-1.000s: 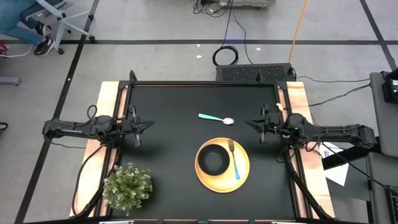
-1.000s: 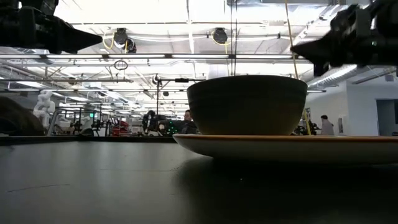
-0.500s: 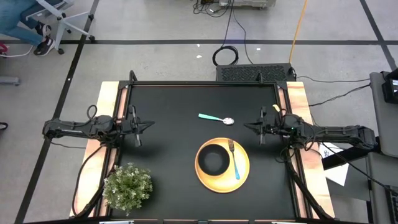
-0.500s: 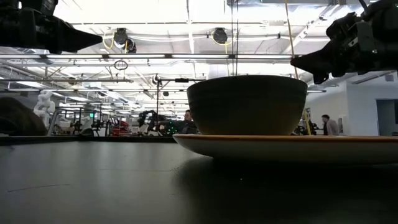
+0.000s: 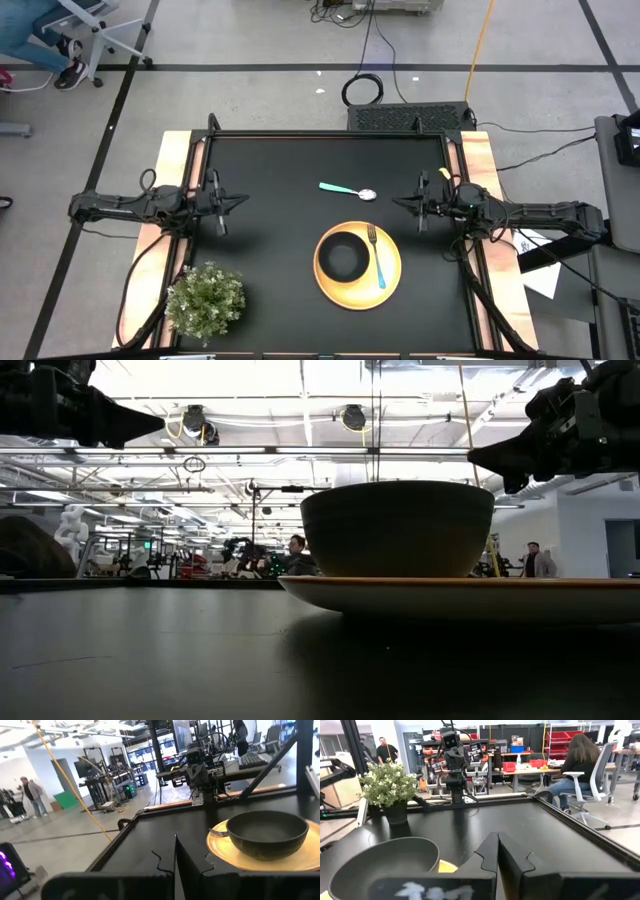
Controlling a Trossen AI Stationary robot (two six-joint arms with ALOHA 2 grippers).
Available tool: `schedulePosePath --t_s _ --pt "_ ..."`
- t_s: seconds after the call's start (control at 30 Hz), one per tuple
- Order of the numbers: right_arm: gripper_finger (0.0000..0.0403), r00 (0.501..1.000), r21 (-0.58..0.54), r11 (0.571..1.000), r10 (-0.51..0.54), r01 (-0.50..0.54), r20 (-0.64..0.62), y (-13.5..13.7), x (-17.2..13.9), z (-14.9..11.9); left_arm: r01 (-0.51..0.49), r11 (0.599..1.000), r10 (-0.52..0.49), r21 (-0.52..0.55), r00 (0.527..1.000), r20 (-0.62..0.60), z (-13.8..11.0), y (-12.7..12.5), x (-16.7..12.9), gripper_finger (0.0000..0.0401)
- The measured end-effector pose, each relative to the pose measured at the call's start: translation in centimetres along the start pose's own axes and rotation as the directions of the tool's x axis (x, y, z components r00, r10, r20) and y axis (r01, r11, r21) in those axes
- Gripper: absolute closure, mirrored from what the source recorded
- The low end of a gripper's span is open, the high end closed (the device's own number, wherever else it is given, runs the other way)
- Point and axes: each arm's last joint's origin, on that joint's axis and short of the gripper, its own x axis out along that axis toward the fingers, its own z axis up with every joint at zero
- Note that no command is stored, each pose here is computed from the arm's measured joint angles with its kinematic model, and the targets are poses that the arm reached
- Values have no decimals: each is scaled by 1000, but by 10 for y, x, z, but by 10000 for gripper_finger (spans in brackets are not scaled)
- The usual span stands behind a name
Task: Set table place
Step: Put the blue spoon into the black bowl
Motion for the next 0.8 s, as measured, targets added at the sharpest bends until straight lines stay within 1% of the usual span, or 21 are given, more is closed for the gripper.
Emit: schedulePosePath --t_s 0.13,0.37,0.47,0.63,0.8 --pt "403 1000 -48 999 0 1 6 0 0 1 -1 999 1 -50 1000 0 0 0 0 382" --pt "403 1000 -58 998 0 1 16 0 0 2 -32 999 32 -38 999 0 1 1 0 382" --pt "403 1000 -58 998 0 1 24 0 0 2 -74 996 76 -51 997 30 4 3 0 382" --pt "403 999 -42 999 1 1 42 0 0 4 -200 975 211 -98 970 119 16 11 1 382" --pt "403 999 -32 999 1 0 46 0 0 4 -218 974 223 -69 972 70 24 16 14 382"
